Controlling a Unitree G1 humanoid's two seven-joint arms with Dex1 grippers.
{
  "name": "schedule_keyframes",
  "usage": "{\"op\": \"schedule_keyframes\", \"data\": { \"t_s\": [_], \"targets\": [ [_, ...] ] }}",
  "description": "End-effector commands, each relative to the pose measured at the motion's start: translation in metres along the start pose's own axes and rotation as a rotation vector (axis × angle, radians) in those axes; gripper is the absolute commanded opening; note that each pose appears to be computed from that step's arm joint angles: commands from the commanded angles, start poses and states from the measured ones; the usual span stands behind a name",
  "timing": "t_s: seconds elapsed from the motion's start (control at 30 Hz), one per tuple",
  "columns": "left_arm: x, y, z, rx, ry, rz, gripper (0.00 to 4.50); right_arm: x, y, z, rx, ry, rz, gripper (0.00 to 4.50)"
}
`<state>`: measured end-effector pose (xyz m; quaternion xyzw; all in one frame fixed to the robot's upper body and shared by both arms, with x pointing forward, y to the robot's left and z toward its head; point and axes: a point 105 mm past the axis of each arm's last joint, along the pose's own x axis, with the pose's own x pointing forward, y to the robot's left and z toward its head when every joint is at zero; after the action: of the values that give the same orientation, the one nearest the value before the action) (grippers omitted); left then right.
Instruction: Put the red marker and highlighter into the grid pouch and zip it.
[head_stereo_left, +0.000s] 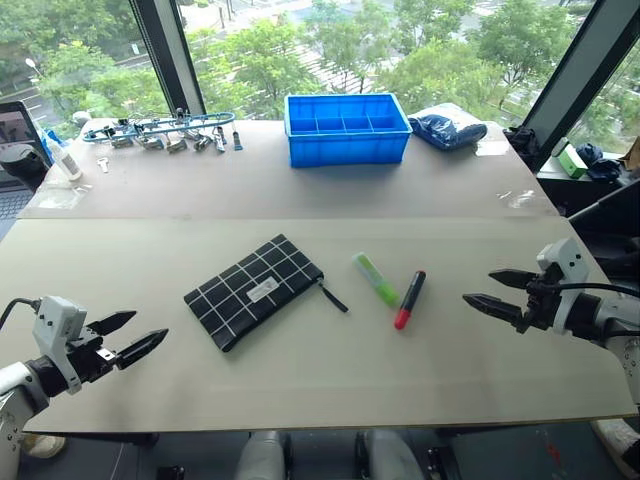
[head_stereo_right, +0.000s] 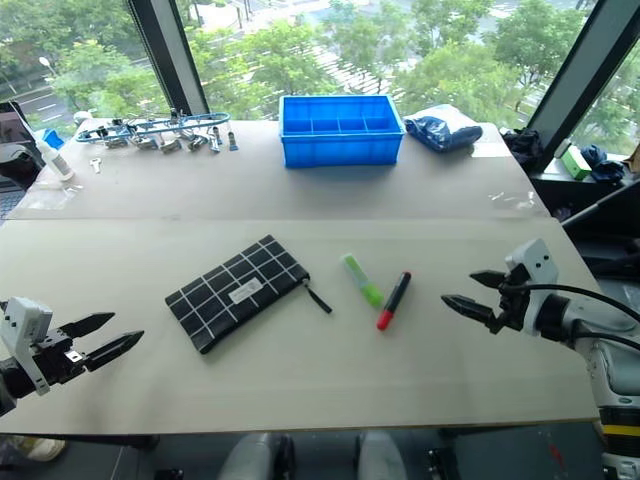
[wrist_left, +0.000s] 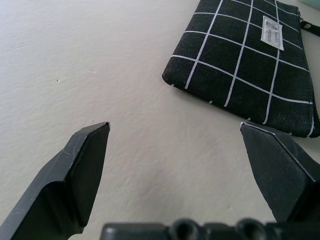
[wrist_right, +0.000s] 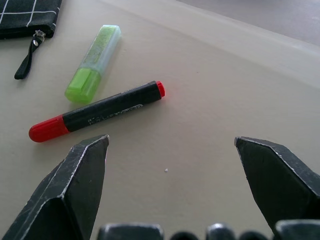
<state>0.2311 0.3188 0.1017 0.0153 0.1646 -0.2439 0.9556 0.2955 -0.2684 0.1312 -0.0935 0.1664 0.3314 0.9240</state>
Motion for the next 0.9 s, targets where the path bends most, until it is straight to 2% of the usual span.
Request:
{"op": "schedule_keyframes", "data": {
  "t_s": [0.03,0.13,0.17,0.2,0.3,0.4,0.53,0.63,0.8,0.9],
  "targets": [
    [0.006,-0.001,0.015,0.031,-0.056,-0.010,4.50,0.000,-0.002,0.011,-0.035,-0.028,-0.008,4.46],
    [0.018,-0.006,0.026,0.005,-0.075,-0.079,4.50,0.005,-0.001,0.011,-0.035,-0.031,0.002,4.46],
    [0.019,-0.006,0.029,0.039,-0.086,-0.100,4.50,0.006,0.000,0.013,-0.029,-0.040,0.011,4.46],
    [0.020,-0.004,0.029,0.112,-0.077,-0.098,4.50,0.008,-0.001,0.016,-0.020,-0.051,0.014,4.22],
    [0.017,-0.007,0.014,0.334,0.014,-0.140,4.50,0.011,-0.003,0.025,-0.003,-0.084,0.011,3.31],
    [0.014,-0.004,0.008,0.453,0.030,-0.150,4.50,0.013,-0.001,0.040,0.000,-0.144,0.034,2.35],
    [0.015,-0.002,0.015,0.540,-0.017,-0.146,4.50,0.026,0.017,0.067,-0.025,-0.218,0.121,0.99],
    [0.021,-0.008,0.014,0.594,0.002,-0.202,4.50,0.054,0.050,0.099,-0.074,-0.296,0.261,0.06],
    [0.032,-0.023,0.021,0.644,-0.011,-0.284,4.50,0.095,0.113,0.112,-0.142,-0.283,0.509,0.06],
    [0.034,-0.032,0.018,0.690,0.015,-0.346,4.50,0.130,0.137,0.109,-0.221,-0.221,0.515,0.06]
  ]
}}
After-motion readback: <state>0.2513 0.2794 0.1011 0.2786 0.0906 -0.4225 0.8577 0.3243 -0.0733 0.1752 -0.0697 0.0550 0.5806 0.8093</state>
